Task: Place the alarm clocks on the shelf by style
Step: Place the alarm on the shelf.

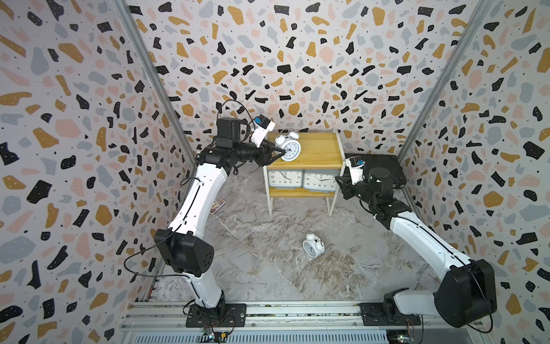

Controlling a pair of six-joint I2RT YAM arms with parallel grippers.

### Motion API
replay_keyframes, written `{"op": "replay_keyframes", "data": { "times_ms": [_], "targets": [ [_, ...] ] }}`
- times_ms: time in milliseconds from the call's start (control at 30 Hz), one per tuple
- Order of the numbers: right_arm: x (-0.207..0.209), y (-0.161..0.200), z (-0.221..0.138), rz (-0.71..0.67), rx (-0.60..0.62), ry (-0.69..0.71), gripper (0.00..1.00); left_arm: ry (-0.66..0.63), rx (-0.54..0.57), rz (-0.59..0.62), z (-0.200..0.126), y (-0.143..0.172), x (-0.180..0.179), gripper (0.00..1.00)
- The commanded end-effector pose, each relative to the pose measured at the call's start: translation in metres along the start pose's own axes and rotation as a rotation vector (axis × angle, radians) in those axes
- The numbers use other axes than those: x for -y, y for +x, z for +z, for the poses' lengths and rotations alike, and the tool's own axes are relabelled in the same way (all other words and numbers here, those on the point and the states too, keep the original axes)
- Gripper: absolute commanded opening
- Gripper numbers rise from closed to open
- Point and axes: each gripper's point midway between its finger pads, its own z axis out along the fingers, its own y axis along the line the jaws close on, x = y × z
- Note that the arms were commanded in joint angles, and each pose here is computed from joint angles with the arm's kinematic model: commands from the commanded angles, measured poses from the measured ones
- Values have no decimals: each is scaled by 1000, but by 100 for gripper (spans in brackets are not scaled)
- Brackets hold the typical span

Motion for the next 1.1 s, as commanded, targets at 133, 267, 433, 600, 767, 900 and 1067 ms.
{"op": "replay_keyframes", "data": {
  "times_ms": [133,267,433,600,767,900,1067],
  "targets": [
    [-1,-26,-7,-20,60,0,25,11,77,113,-9,-23,4,24],
    [-1,-26,-7,-20,60,-2,25,8,81,118,-9,-23,4,31],
    [-1,-25,-7,-17,56,-3,25,5,80,112,-9,-22,2,38],
    [-1,-24,-6,-14,54,-5,25,1,77,108,-8,-21,1,55],
    [-2,-24,-5,-14,53,-8,25,-14,80,115,-11,-22,0,67],
    [-2,-24,-5,-12,51,-11,26,-40,82,124,-17,-23,-1,70],
    [-3,-24,-4,-10,52,-16,26,-78,76,136,-20,-21,-5,71]
  ]
}}
